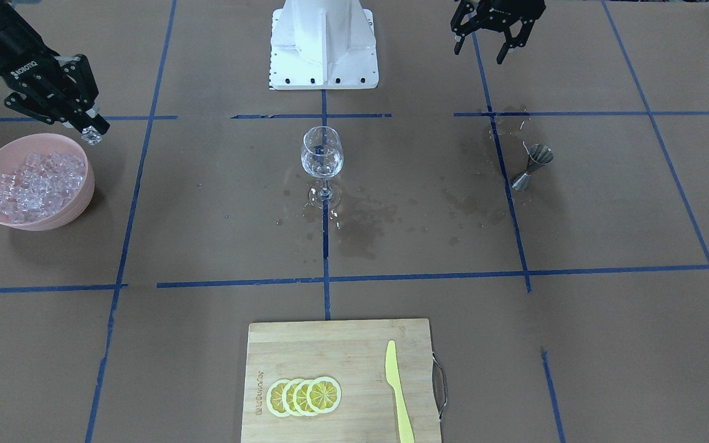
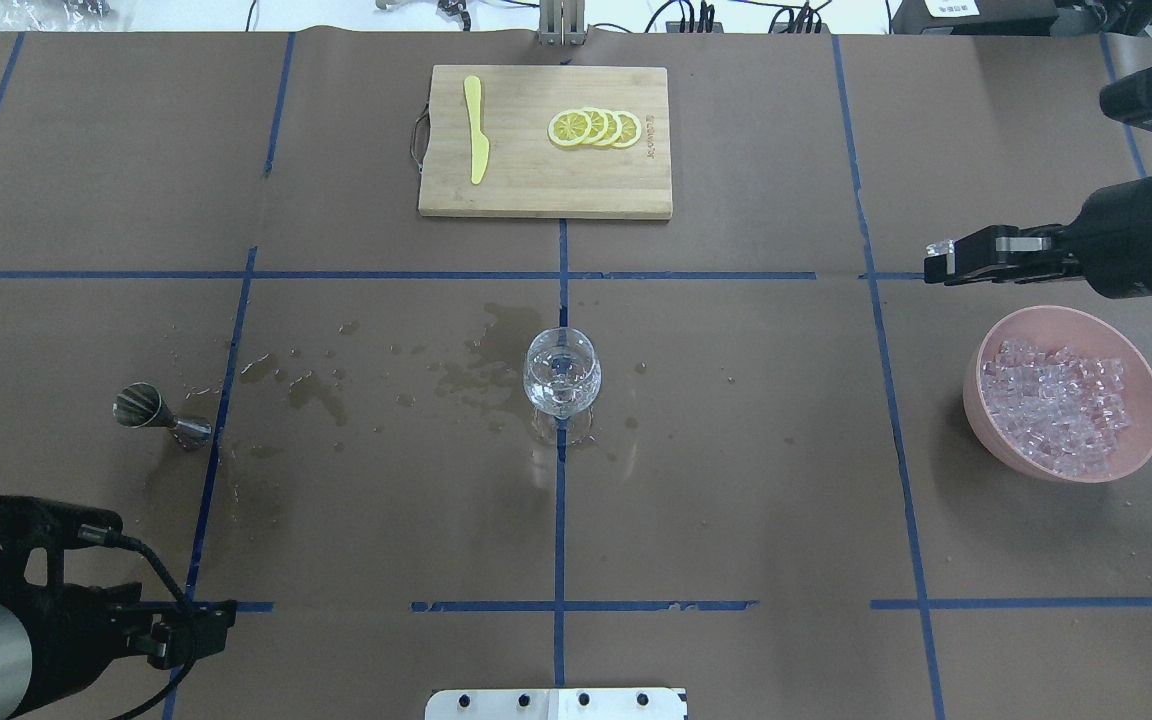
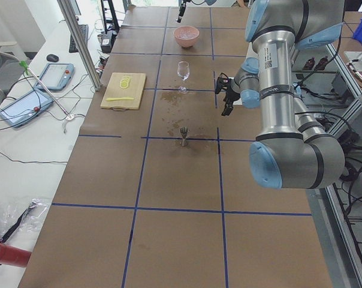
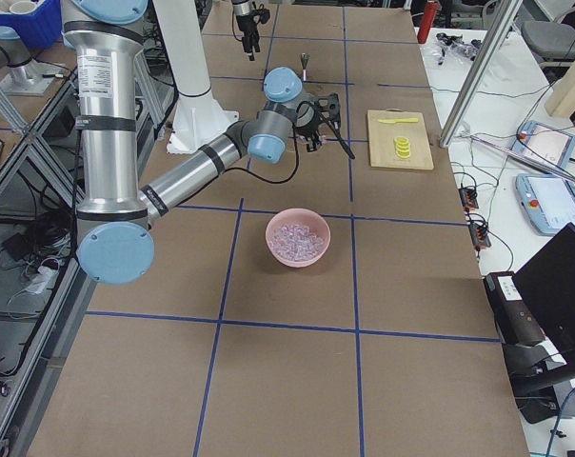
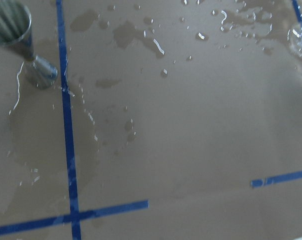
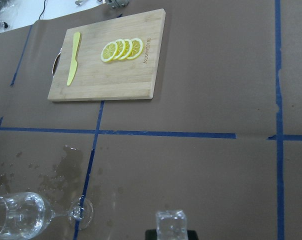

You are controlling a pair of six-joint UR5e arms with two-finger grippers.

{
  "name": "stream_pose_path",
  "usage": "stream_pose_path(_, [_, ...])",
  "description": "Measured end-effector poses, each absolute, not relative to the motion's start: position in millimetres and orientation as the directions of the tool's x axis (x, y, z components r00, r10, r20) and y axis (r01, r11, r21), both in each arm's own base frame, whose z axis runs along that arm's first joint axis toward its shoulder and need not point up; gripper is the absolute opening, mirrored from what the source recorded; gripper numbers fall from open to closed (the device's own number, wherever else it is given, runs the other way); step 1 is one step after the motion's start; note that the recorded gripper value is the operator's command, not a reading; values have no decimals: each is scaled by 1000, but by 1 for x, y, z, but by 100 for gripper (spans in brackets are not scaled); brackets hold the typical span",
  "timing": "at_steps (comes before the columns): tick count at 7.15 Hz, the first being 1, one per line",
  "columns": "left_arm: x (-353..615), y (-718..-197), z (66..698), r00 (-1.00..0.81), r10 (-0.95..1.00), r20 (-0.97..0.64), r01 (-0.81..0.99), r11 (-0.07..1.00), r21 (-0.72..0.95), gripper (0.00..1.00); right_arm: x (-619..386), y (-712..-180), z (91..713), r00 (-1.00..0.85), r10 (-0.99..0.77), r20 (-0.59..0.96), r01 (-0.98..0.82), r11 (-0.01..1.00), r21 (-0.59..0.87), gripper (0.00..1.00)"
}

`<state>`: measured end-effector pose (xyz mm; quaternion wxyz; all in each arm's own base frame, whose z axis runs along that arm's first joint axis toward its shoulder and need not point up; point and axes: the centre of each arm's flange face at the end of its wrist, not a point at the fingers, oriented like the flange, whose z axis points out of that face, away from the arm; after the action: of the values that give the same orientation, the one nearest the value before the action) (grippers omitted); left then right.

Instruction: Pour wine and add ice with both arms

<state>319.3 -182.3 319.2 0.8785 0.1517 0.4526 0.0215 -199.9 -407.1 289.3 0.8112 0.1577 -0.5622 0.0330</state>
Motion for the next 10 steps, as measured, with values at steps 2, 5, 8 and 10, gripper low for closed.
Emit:
stream_pose_path(2, [298,-220,310,592,219,-775,97,936,338,100,-234,-411,250,347,-109,932,-217,957,192,0])
stream_pose_path(5, [242,-277,307,614,311,-725,74,892,445,100,-296,-398,182,320,-70,945,-211,967,142,0])
stream_pose_path(8, [182,-341,322,660,404,-633,23,832,555,100,-371,-374,135,367,-58,928,-201,969,140,0])
stream_pose_path(10, [142,-385,324,726,439,-529,-33,791,611,100,-409,-371,121,384,-42,922,-210,969,132,0])
